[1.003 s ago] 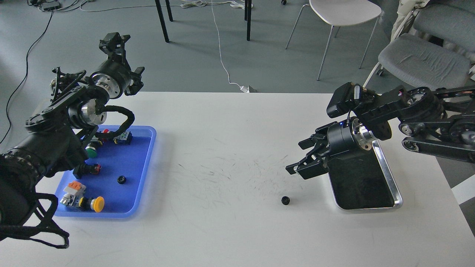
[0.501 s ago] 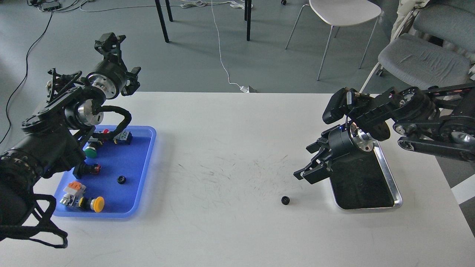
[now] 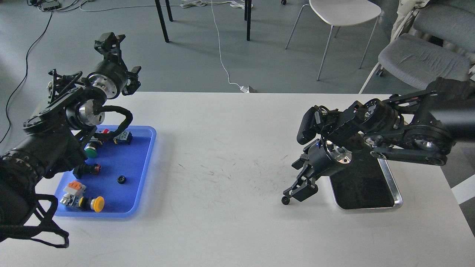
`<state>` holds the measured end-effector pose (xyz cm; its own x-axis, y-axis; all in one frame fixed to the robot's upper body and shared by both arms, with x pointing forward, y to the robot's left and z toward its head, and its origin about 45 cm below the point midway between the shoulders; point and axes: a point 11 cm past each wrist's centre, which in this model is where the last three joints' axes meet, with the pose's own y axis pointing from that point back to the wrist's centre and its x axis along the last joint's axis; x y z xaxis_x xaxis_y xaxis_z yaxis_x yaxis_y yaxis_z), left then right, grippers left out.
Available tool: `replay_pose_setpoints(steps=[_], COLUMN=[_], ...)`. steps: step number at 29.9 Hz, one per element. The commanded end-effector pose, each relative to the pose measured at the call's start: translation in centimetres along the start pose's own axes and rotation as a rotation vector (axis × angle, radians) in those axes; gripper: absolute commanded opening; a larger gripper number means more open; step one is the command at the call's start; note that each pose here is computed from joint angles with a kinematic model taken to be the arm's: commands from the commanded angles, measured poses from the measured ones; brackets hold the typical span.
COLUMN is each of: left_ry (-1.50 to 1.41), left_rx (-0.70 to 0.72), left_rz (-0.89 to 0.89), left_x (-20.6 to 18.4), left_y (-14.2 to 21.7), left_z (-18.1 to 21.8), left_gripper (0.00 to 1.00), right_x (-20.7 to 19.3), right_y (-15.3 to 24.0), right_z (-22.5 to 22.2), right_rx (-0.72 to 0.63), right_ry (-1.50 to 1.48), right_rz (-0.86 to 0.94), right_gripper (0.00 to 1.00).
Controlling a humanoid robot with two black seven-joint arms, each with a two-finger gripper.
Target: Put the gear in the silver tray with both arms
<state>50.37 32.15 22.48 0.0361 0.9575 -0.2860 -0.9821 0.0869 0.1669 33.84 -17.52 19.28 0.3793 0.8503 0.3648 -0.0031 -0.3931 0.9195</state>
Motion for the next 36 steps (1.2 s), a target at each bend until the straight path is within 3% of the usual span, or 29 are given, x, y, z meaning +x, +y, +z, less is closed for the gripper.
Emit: replay_pose_setpoints(steps=[1, 8, 32, 36], left_ry=[-0.001, 0.001, 0.0, -0.001], left_rx=[-0.003, -0.004, -0.015, -0.016], left_rz=[0.002, 0.0, 0.006, 0.007], left_x=[0.1, -0.1, 0.2, 0.3], left_y=[0.0, 0.0, 0.0, 0.0], left_z=[0.1, 0.0, 0.1, 0.2], left_gripper=[0.99, 0.99, 0.99, 0.99], right_x=[0.4, -0.5, 0.6, 0.5], right_y=[-0.8, -1.5, -4.0, -4.2], right_z=[0.0, 0.0, -2.1, -2.0], right_rx=[-0.004, -0.009, 0.037, 0.03], right_ry=[0.028, 0.064, 0.147, 0.169], right_rz=[-0.018, -0.075, -0.128, -0.138], right_gripper=[0.88, 0.79, 0.79, 0.72])
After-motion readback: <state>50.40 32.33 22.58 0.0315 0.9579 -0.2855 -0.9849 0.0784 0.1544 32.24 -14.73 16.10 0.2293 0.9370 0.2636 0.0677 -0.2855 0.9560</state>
